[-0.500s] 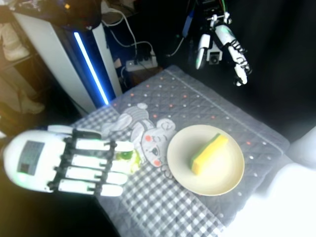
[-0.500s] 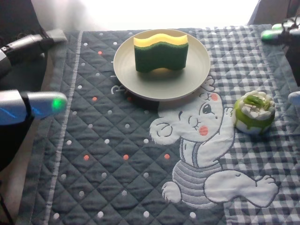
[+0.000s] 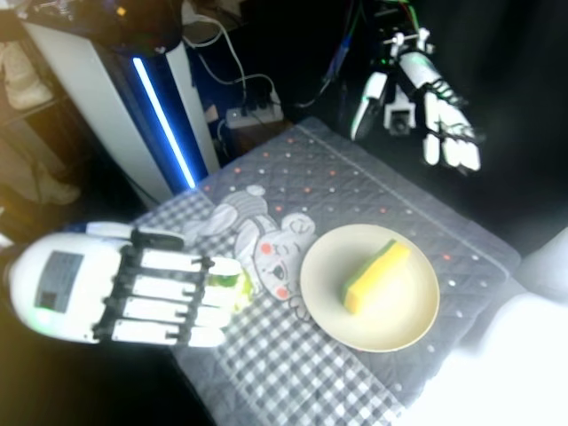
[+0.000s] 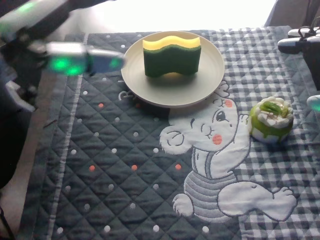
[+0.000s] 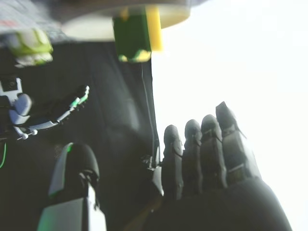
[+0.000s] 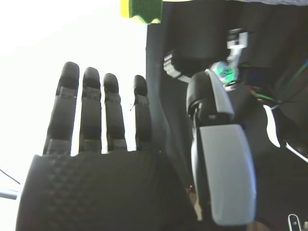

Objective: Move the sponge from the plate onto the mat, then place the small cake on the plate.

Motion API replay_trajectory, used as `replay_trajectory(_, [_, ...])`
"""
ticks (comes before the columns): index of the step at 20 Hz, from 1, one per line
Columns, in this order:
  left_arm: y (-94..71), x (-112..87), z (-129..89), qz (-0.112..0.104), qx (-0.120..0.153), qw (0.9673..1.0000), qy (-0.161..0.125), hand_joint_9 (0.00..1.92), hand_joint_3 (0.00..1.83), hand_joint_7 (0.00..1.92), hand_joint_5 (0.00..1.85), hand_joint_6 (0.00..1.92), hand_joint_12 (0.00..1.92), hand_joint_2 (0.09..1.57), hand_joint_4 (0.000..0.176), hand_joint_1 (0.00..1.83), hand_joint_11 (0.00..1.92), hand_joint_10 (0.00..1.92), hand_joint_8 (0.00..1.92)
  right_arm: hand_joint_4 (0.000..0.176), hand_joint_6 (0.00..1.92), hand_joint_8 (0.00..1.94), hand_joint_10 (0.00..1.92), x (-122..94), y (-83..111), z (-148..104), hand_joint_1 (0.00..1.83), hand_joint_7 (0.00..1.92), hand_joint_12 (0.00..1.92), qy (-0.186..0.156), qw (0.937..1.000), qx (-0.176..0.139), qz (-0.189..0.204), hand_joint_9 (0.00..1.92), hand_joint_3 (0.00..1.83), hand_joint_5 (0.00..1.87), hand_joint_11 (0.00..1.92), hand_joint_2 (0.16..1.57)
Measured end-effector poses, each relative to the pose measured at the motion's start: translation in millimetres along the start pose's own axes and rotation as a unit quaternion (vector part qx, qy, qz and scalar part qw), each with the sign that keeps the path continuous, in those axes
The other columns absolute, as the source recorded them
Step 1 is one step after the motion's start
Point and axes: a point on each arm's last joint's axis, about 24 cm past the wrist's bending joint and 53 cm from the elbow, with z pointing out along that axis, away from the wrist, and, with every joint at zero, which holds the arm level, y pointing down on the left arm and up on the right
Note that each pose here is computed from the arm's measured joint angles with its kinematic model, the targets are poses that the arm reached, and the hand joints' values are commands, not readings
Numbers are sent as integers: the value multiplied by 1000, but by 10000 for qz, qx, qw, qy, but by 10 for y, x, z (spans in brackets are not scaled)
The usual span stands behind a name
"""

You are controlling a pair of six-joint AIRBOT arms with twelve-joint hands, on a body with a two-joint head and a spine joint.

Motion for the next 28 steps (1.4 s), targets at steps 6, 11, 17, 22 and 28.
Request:
replay_trajectory(6, [88,355,704,531,-428,9957,632,343,0,351,372,1,997,848,60,899,0,13,3,149,0,3,3,-7,-4,-2,679,258,95,38,10000,-18,-81,270,0,326,282,1132])
replay_trajectory(11, [265,586,954,889,-825,9879,966,700,1,767,757,3,987,943,7,987,217,17,5,175,2,4,6,20,-22,14,642,255,86,76,9999,-34,-112,269,0,328,295,1120])
replay_trajectory(17, [456,741,1128,1275,-1206,9776,1160,1028,0,1093,1147,601,787,1058,0,1232,565,10,690,162,12,1,1,31,-22,16,615,257,64,107,9998,-48,-142,258,2,368,286,1131])
replay_trajectory(22, [435,736,1122,1173,-1197,9793,1133,1158,0,1107,1372,52,858,1038,0,1299,917,529,912,175,7,0,0,45,-34,27,609,265,46,118,9998,-57,-132,253,5,400,286,1148])
replay_trajectory(28, [-238,229,574,1026,-64,9929,598,1135,2,1103,1317,133,1342,1041,0,1293,872,812,1025,176,5,0,3,59,-30,27,596,265,43,137,9999,-57,-89,266,6,408,297,1165])
